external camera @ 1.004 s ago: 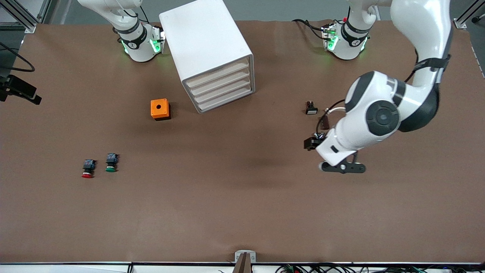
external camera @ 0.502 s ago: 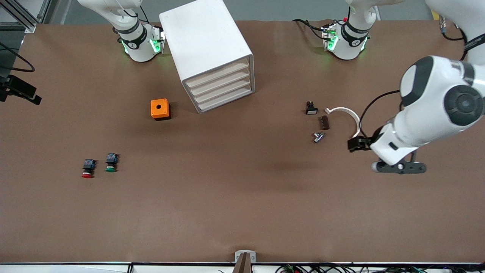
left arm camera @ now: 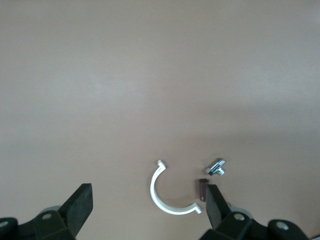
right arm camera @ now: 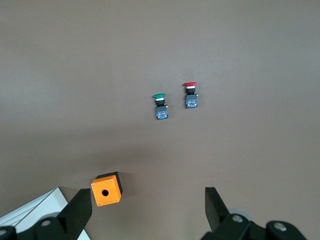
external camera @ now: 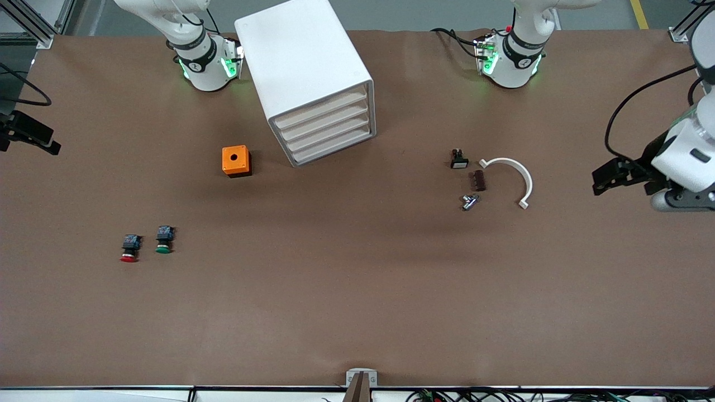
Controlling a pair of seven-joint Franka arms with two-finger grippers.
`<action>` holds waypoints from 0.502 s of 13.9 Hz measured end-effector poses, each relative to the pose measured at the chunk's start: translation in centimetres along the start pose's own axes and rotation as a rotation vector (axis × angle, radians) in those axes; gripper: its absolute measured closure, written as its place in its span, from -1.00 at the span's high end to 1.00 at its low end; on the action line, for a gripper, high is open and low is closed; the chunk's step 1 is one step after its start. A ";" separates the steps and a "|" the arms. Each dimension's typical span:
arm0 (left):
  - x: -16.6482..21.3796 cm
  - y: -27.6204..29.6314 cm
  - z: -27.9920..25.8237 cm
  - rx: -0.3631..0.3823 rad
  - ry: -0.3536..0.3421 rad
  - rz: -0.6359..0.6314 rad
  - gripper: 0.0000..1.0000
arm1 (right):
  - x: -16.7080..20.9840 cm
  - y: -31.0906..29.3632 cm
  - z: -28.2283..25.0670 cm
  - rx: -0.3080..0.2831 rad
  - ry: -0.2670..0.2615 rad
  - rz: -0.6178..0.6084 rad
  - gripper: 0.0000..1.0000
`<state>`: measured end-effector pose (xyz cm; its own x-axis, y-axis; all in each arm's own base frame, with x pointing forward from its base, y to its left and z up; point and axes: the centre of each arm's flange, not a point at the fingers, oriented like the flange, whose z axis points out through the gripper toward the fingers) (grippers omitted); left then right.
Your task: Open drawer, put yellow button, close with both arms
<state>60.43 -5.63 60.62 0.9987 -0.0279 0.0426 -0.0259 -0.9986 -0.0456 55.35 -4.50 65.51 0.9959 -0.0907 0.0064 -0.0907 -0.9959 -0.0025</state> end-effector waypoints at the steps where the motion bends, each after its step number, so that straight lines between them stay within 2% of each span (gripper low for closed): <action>1: -0.5 -0.2 -0.5 0.006 -0.006 -0.002 1.00 | 0.0 0.0 0.0 0.000 0.000 0.000 1.00; 7: -1.7 0.2 -1.2 0.005 -0.032 -0.016 1.00 | 0.0 0.0 0.0 0.000 0.000 -0.001 1.00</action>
<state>58.63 -5.82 61.77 0.9999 -0.0102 0.0114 -0.0096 -0.9987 -0.0501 55.36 -4.50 65.50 0.9959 -0.0902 0.0067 -0.0901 -0.9959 -0.0025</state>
